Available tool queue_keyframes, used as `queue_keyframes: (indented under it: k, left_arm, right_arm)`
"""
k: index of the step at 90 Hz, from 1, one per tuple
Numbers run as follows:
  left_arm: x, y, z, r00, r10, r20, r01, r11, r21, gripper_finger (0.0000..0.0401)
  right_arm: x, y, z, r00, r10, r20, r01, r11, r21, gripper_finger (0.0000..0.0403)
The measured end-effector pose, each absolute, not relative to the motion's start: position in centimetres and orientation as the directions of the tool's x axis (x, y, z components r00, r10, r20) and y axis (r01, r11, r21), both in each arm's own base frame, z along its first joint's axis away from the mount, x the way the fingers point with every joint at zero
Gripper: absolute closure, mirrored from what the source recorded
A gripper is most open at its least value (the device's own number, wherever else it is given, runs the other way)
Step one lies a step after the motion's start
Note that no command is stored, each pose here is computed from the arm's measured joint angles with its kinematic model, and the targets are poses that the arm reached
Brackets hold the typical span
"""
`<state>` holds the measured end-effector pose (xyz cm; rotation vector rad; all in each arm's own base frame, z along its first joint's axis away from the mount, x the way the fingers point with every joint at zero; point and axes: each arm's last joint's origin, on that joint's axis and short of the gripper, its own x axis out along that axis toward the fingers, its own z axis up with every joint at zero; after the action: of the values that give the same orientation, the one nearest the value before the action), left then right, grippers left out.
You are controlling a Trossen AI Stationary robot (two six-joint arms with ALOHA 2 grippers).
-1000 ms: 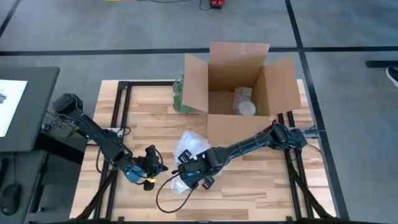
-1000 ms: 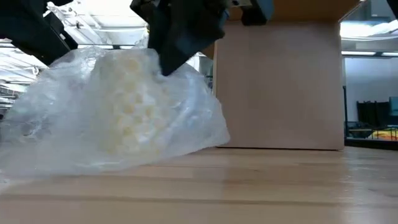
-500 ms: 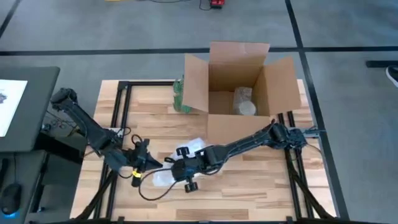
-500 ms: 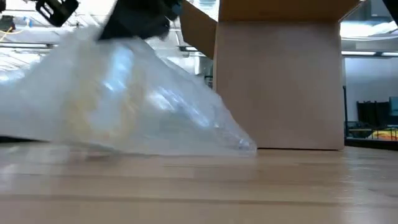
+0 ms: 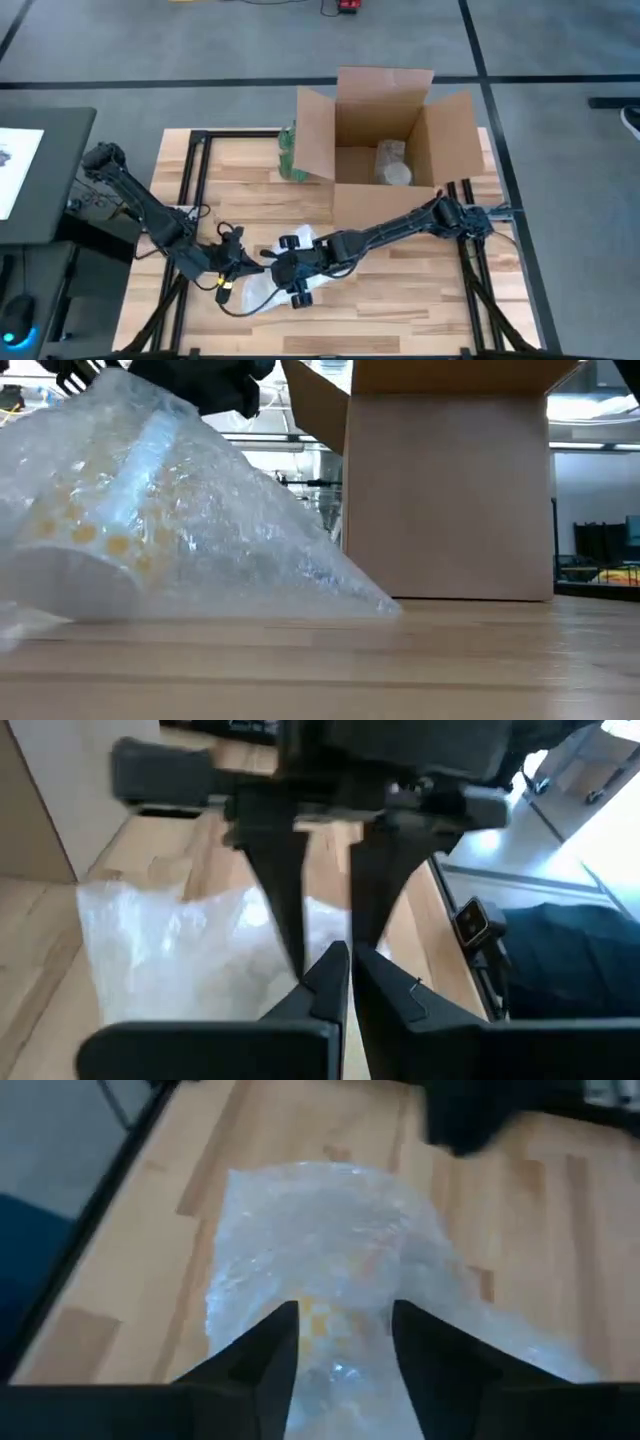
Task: Wrap mug
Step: Wrap the orange cup with the bubble wrap
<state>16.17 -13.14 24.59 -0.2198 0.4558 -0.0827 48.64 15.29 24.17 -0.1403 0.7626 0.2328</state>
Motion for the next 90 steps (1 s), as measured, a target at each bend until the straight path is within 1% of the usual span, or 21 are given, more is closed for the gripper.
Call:
queue_keyframes:
  k: [14, 36, 50, 55, 60, 66, 71, 80, 85, 90]
  left_arm:
    - [17.1, -14.2, 23.9, 0.886, -0.179, -0.428, 0.079, 0.967, -0.241, 0.0401]
    - [18.0, -15.4, 23.0, 0.866, -0.257, -0.429, 0.153, 0.953, -0.263, 0.0401]
    - [17.7, -16.0, 23.4, 0.87, -0.293, -0.397, 0.189, 0.941, -0.281, 0.0401]
    - [17.4, -16.2, 23.6, 0.866, -0.319, -0.384, 0.213, 0.932, -0.294, 0.0401]
    - [17.1, -16.6, 24.0, 0.862, -0.355, -0.363, 0.244, 0.916, -0.319, 0.0401]
    - [16.8, -16.9, 24.0, 0.851, -0.381, -0.362, 0.258, 0.903, -0.343, 0.0401]
    - [16.6, -17.1, 23.8, 0.84, -0.389, -0.377, 0.257, 0.899, -0.355, 0.0401]
    - [16.6, -17.4, 23.2, 0.829, -0.382, -0.409, 0.221, 0.895, -0.388, 0.0401]
    - [16.7, -17.5, 22.5, 0.814, -0.367, -0.45, 0.19, 0.901, -0.389, 0.0401]
    - [16.7, -17.6, 21.8, 0.799, -0.349, -0.489, 0.163, 0.909, -0.382, 0.0401]
  right_arm:
    - [48.4, 16.1, 24.1, 0.667, 0.254, -0.7, -0.336, 0.941, 0.02, 0.0235]
    - [48.2, 16.8, 24.3, 0.675, 0.264, -0.689, -0.383, 0.924, -0.022, 0.0241]
    - [48.0, 16.7, 26.2, 0.676, 0.257, -0.69, -0.387, 0.921, -0.036, 0.0241]
    - [47.7, 16.6, 27.1, 0.663, 0.222, -0.715, -0.368, 0.928, -0.053, 0.0242]
    - [47.2, 16.2, 28.2, 0.644, 0.154, -0.749, -0.323, 0.943, -0.084, 0.0244]
    - [46.6, 15.5, 29.5, 0.628, 0.05, -0.777, -0.233, 0.964, -0.127, 0.0248]
    - [46.1, 14.7, 30.3, 0.601, -0.021, -0.799, -0.141, 0.981, -0.132, 0.0253]
    - [44.8, 13.7, 30.4, 0.486, -0.074, -0.871, -0.021, 0.995, -0.096, 0.0263]
    - [44.2, 13.4, 29.8, 0.408, -0.099, -0.908, 0.007, 0.994, -0.105, 0.0269]
    - [43.8, 13.6, 29.0, 0.354, -0.11, -0.929, 0.013, 0.994, -0.112, 0.0275]
